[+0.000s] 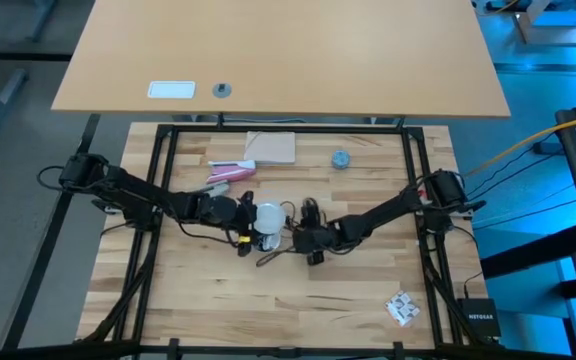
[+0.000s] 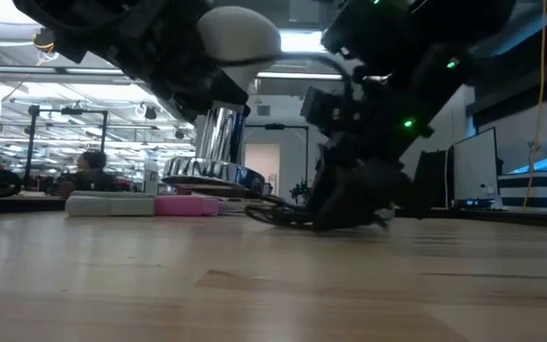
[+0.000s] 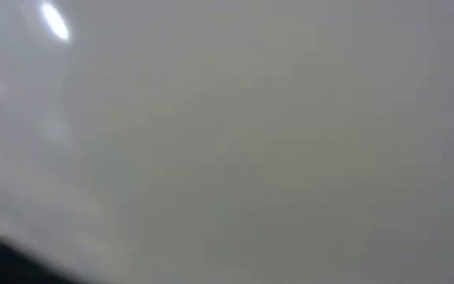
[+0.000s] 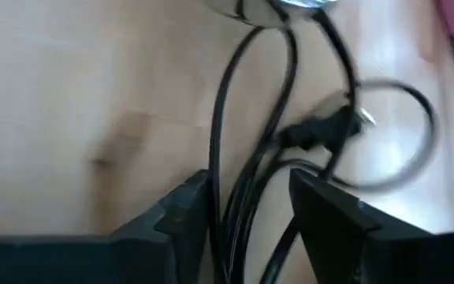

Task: Screw lightbulb
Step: Insert the white lightbulb into the desk lamp

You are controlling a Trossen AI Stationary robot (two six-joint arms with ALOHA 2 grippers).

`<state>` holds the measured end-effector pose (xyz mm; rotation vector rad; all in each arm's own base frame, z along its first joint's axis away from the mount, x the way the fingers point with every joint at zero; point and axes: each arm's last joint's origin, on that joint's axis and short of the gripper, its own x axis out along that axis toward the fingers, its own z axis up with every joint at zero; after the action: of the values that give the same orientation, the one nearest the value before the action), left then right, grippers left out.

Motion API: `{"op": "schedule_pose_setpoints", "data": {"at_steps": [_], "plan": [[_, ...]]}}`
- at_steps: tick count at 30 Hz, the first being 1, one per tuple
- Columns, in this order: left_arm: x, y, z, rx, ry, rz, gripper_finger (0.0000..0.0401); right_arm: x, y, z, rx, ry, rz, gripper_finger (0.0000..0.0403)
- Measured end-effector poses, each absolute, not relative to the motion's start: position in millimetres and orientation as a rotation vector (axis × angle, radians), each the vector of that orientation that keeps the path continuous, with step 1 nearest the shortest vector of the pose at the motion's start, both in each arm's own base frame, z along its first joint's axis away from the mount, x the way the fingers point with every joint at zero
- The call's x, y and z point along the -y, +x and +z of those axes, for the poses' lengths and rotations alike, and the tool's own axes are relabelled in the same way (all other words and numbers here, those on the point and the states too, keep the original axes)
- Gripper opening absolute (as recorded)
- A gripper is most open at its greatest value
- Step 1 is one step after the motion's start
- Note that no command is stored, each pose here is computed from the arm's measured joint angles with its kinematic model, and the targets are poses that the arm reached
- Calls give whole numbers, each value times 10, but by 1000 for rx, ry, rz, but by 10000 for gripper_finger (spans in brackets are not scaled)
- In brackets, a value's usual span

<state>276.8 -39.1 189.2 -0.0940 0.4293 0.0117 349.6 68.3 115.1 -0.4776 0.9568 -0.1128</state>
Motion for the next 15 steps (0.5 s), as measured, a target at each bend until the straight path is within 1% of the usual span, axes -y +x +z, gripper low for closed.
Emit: {"op": "schedule_pose_setpoints", "data": {"at_steps": [6,15], "plan": [[517,2750,1898,-424,-84,-33,153,-461,3576,1169,-928,-540,-140,153],[561,2741,1899,-425,-81,-49,153,-347,3633,1215,-890,-611,-139,150]]}}
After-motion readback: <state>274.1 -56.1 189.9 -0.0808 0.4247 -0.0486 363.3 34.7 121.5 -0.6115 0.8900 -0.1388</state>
